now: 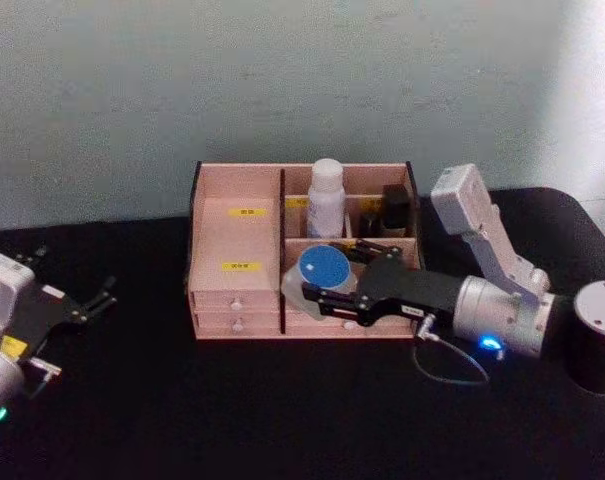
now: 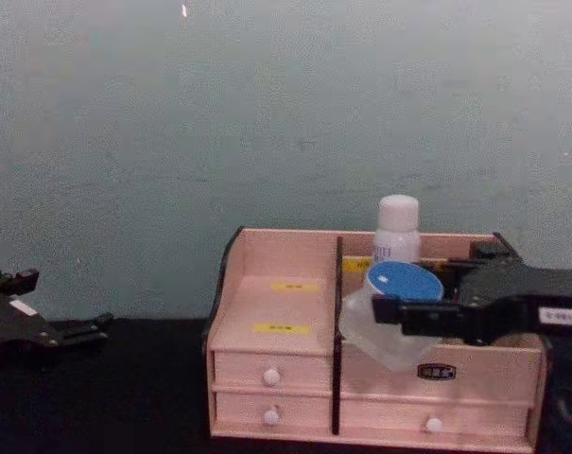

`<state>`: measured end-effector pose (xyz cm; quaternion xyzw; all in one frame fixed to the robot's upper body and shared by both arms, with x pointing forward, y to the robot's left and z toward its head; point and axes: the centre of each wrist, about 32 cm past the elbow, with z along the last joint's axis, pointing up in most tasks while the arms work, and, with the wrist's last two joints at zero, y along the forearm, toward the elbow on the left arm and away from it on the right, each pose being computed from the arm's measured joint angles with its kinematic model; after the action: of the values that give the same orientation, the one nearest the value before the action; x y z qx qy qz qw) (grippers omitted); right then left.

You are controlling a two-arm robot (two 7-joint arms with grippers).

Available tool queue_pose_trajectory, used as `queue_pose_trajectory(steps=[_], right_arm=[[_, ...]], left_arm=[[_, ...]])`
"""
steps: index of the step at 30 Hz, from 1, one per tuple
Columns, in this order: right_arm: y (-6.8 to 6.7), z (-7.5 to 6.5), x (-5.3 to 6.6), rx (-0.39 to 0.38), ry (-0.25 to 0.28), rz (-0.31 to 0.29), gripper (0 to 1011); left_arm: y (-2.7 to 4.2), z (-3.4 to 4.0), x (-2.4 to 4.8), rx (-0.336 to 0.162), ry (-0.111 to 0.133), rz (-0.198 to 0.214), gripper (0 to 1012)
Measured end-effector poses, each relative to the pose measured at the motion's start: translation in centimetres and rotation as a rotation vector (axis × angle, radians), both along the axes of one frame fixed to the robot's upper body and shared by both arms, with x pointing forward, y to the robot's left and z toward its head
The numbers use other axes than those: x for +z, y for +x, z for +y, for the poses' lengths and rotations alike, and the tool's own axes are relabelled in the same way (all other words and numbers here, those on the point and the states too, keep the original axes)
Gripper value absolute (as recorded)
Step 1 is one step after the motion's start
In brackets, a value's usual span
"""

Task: Pick up the facial cleanser and watermelon frost from the table and place them into the tiered storage box.

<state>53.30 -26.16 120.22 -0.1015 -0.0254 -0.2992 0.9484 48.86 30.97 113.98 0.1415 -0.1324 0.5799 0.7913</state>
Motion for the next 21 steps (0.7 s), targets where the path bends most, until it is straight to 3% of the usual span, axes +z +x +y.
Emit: queue_pose_trajectory(steps=[21], right_arm=[[3.7, 4.0, 0.9, 0.052, 0.008, 0.000, 723]], left_arm=[[0.00, 0.00, 0.00, 0.000, 0.000, 0.000, 1001]])
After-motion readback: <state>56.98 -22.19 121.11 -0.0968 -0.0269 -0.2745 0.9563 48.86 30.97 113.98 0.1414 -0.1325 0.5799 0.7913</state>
